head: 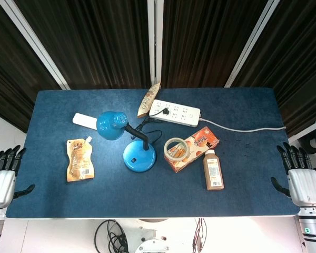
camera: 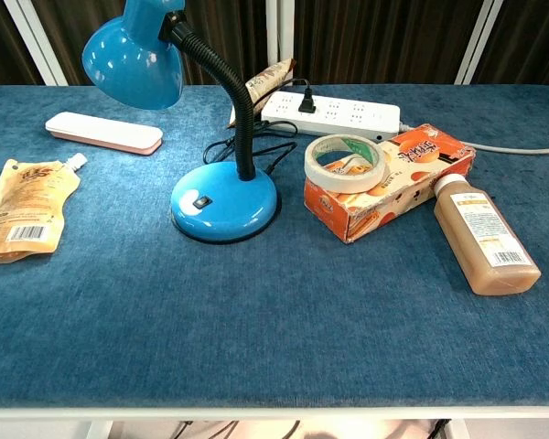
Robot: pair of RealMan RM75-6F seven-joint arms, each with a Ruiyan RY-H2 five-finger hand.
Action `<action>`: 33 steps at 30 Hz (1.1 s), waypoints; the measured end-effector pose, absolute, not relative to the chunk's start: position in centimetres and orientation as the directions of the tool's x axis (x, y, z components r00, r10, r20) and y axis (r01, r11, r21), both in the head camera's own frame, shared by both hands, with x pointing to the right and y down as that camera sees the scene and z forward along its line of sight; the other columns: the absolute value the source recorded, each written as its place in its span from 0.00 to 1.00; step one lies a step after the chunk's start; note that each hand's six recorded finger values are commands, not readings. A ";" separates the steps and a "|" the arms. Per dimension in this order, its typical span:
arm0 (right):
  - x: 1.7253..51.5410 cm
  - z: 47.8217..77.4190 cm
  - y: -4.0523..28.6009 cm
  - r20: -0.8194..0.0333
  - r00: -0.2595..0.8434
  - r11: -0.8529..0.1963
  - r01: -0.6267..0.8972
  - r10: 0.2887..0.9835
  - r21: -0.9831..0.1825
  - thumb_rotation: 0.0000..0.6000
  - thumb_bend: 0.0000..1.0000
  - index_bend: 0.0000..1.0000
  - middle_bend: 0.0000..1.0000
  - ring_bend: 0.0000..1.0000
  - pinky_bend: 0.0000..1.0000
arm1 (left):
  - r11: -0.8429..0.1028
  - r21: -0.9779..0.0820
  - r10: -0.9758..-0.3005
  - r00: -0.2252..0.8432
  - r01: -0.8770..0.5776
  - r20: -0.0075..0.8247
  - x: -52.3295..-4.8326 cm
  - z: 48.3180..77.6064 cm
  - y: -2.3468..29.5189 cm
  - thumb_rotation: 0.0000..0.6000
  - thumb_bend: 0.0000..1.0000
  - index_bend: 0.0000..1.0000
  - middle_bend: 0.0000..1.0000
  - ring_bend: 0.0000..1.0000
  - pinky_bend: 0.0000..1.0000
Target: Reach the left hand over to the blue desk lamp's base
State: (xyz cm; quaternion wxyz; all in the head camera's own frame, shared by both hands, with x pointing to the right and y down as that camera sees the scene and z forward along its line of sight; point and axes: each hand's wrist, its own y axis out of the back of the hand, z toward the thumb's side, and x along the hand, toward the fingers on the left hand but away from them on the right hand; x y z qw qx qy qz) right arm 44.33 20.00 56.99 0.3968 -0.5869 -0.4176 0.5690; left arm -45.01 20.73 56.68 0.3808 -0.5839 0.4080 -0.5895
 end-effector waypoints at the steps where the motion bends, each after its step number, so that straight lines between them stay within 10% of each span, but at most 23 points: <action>1: 44.4 57.0 20.0 -0.336 0.003 -0.336 0.039 0.942 -0.941 1.00 0.18 0.00 0.00 0.00 0.00 | -0.380 -0.925 -0.924 -0.027 -0.029 0.380 -45.0 56.7 20.8 1.00 0.00 0.03 0.00 0.00 0.00; 16: 44.7 57.0 19.8 -0.328 -0.006 -0.327 0.047 0.945 -0.944 1.00 0.18 0.00 0.00 0.00 0.00 | -0.394 -0.917 -0.919 0.032 -0.056 0.393 -43.7 57.1 20.6 1.00 0.00 0.03 0.00 0.00 0.01; 33: 44.8 56.2 19.8 -0.306 -0.013 -0.304 0.065 0.952 -0.950 1.00 0.19 0.00 0.00 0.00 0.00 | -0.617 -0.777 -0.733 0.454 -0.128 0.507 -28.8 64.1 18.9 1.00 0.02 0.03 0.01 0.00 0.01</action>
